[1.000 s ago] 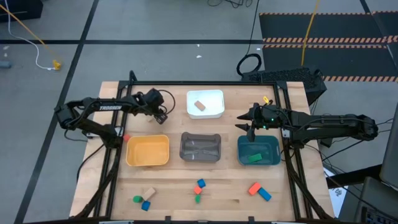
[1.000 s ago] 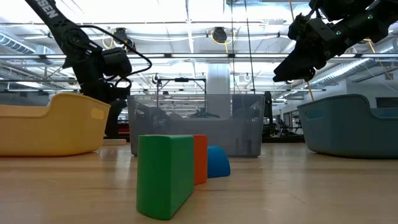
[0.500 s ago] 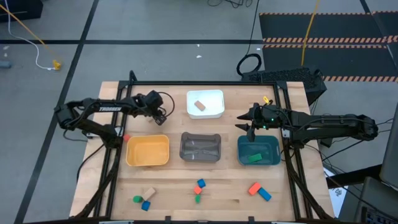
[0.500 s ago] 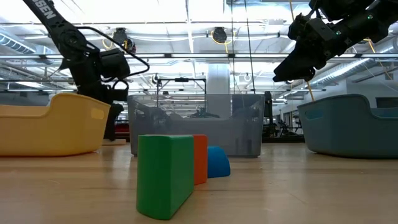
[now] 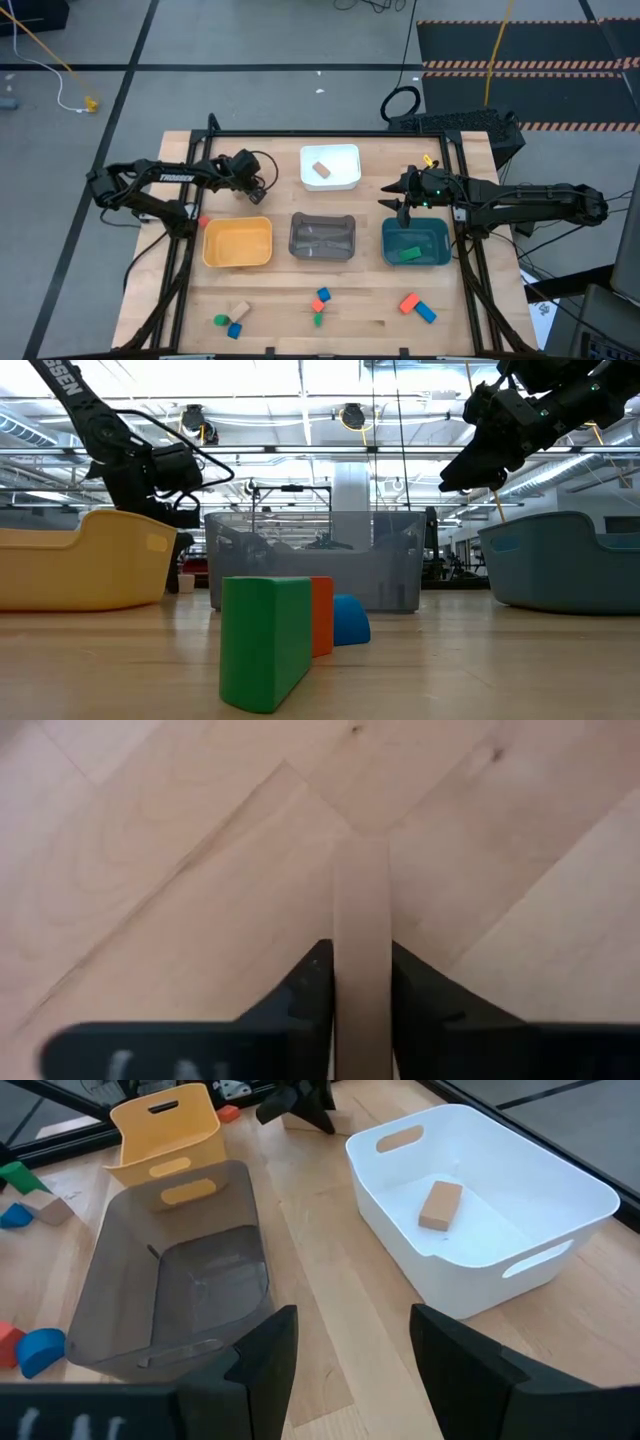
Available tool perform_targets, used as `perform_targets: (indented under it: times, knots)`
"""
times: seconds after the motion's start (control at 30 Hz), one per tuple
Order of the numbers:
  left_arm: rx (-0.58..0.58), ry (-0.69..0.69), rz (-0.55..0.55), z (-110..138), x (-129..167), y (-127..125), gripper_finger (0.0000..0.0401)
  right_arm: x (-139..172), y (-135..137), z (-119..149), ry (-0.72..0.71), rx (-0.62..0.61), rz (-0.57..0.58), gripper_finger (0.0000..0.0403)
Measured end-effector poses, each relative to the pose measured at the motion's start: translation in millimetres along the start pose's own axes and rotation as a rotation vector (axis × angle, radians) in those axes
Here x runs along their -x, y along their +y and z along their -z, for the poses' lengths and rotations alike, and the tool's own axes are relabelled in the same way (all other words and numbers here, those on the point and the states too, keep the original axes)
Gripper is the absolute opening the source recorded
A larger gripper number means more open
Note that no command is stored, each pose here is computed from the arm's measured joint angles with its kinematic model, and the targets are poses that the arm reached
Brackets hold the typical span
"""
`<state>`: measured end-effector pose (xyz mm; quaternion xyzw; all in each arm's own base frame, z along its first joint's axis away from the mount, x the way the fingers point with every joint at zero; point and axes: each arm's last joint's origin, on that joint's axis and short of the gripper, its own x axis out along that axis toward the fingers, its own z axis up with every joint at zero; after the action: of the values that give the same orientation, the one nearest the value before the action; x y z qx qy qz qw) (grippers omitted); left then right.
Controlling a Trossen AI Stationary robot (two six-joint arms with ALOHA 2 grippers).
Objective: Sort & place blocks by color
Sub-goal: Put the top rectangular wooden block into the white bin
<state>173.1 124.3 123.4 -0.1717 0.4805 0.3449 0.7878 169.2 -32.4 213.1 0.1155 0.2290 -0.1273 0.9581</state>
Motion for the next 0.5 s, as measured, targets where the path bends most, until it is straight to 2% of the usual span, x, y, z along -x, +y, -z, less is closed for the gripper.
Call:
perform_targets:
  times: [0.27,0.5]
  knots:
    - [0.006,-0.042,-0.004,-7,0,0,0.0058,0,0,0,0.000,0.000,0.000,0.0185]
    - [-0.008,-0.164,0.014,-40,13,-3,0.0058,0,0,0,0.000,-0.014,0.000,0.0185]
